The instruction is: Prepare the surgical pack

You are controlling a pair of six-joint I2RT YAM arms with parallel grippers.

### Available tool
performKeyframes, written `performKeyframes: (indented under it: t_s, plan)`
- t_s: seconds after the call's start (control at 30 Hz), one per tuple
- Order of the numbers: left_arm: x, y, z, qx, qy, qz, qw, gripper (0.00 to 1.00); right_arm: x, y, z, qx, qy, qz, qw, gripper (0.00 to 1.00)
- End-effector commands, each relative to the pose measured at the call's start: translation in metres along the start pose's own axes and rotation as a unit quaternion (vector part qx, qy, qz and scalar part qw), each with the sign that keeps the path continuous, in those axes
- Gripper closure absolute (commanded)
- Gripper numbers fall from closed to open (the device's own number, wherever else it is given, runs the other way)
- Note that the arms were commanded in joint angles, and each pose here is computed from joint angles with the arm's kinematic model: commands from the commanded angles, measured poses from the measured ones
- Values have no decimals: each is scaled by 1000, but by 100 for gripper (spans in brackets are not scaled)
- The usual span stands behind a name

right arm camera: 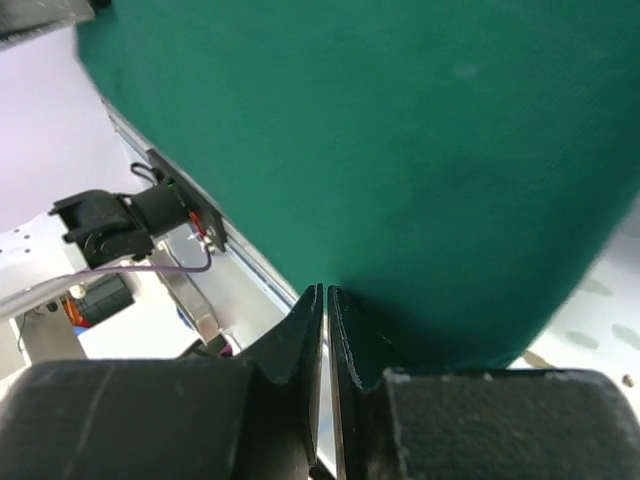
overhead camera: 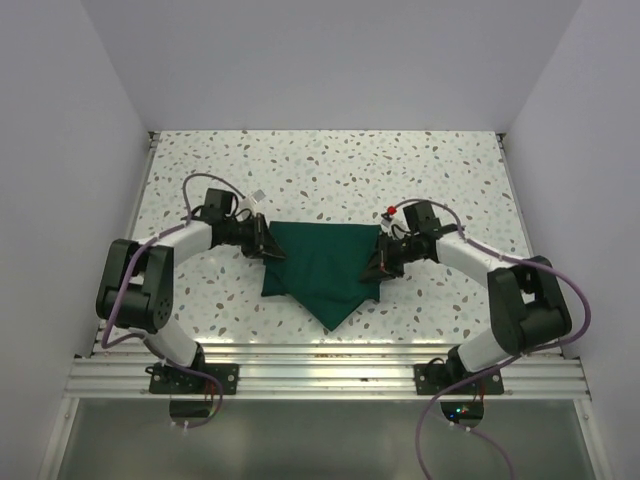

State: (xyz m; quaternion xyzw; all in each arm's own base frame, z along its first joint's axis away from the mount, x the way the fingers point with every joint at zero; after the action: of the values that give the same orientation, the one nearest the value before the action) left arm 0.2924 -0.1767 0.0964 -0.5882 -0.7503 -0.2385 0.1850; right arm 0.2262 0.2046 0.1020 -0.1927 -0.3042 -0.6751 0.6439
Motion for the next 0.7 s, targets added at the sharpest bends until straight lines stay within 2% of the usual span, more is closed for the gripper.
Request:
performKeyframes:
  t_s: [0.0, 0.13, 0.27, 0.47, 0.67]
  plan:
    - [-4, -13, 21, 15, 16, 20, 1000, 89, -5, -4, -10, -10, 11, 5, 1000, 90]
    - [4, -28, 55, 46, 72, 16, 996, 90, 2, -23, -29, -28, -25, 18, 999, 90]
    - [19, -35, 67, 36, 113, 13, 993, 90, 18, -39, -42, -53, -76, 30, 995, 86]
    - [37, -30, 49, 16, 121, -10, 992, 87, 28, -67, -46, -81, -103, 54, 990, 85]
    - [54, -20, 14, -10, 90, -49, 995, 80, 11, -81, -40, -130, -33, 50, 990, 86]
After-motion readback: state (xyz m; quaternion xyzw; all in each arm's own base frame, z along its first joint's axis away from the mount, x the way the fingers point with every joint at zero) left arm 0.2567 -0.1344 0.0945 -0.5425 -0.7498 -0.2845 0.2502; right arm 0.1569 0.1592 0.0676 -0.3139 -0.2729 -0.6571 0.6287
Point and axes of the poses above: each gripper's point midway between its finger pads, its own x axis back along the fingers, its own z axis along the line the jaws close on, y = z × x, the point moved 2 cm from there along x, back along the fingers, and after that the axes turned 9 degrees about x, right-handed, at the moved point
